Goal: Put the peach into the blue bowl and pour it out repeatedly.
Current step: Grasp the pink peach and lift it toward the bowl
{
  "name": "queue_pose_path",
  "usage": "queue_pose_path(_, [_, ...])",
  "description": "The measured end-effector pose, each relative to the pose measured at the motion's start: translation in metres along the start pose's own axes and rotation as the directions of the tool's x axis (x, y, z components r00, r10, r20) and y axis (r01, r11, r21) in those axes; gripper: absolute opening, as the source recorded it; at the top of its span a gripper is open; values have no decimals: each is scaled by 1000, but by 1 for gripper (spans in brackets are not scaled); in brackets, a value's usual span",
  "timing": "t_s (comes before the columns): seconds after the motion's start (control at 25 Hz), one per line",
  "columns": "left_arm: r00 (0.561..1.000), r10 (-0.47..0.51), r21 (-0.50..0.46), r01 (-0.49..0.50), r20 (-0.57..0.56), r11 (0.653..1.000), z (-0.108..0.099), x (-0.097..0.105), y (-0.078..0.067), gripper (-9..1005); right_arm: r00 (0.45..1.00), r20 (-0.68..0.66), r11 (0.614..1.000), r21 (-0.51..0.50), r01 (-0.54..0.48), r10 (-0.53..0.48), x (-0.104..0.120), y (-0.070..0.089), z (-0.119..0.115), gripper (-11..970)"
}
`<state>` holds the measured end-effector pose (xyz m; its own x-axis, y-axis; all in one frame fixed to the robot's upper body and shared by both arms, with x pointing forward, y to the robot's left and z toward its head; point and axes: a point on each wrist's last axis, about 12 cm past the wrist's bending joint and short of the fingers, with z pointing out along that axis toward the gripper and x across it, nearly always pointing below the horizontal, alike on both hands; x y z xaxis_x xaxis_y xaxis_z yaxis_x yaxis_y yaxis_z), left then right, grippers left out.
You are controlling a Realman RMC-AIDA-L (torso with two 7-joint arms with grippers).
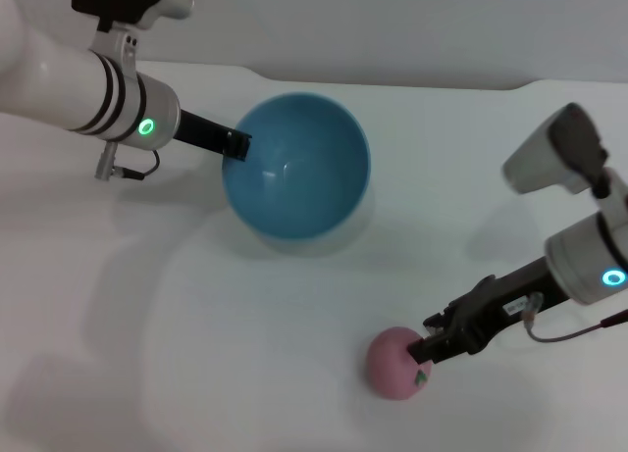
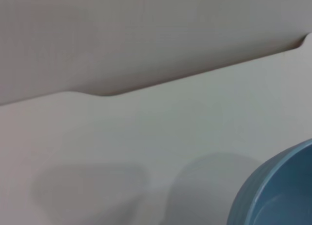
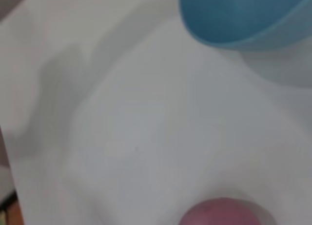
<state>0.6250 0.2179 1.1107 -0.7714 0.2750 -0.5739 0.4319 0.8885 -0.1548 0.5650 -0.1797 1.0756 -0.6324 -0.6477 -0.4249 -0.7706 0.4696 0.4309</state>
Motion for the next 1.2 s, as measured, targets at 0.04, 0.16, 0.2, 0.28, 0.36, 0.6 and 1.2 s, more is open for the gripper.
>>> queue_pose_path(0.04, [1000, -1, 2, 1, -4, 1000, 1, 1, -1, -2, 1000, -15, 1000, 11, 20, -19, -2, 1, 3, 507])
queue_pose_path(0.16, [1000, 13, 12, -12, -18, 1000, 4, 3, -7, -1, 996, -49, 996, 39, 74, -72, -6, 4, 12, 508])
queue_pose_path(0.2, [1000, 17, 14, -17, -21, 1000, 5, 3, -8, -1, 994, -61, 995, 44, 91, -88, -7, 5, 14, 508])
queue_pose_path(0.28, [1000, 16, 15, -16, -24, 1000, 6, 2, -11, -1, 985, -103, 987, 65, 144, -137, -8, 7, 24, 510])
queue_pose_path(0.36, [1000, 13, 15, -12, -22, 1000, 6, 1, -13, -1, 983, -110, 986, 67, 155, -147, -9, 9, 27, 514])
queue_pose_path(0.6, [1000, 22, 18, -22, -10, 1000, 5, -5, -15, -1, 980, -98, 981, 68, 182, -175, -13, 15, 38, 513])
queue_pose_path(1.2, [999, 26, 25, -26, -22, 999, 4, -8, -17, -2, 988, -53, 989, 40, 144, -142, -4, 17, 39, 355])
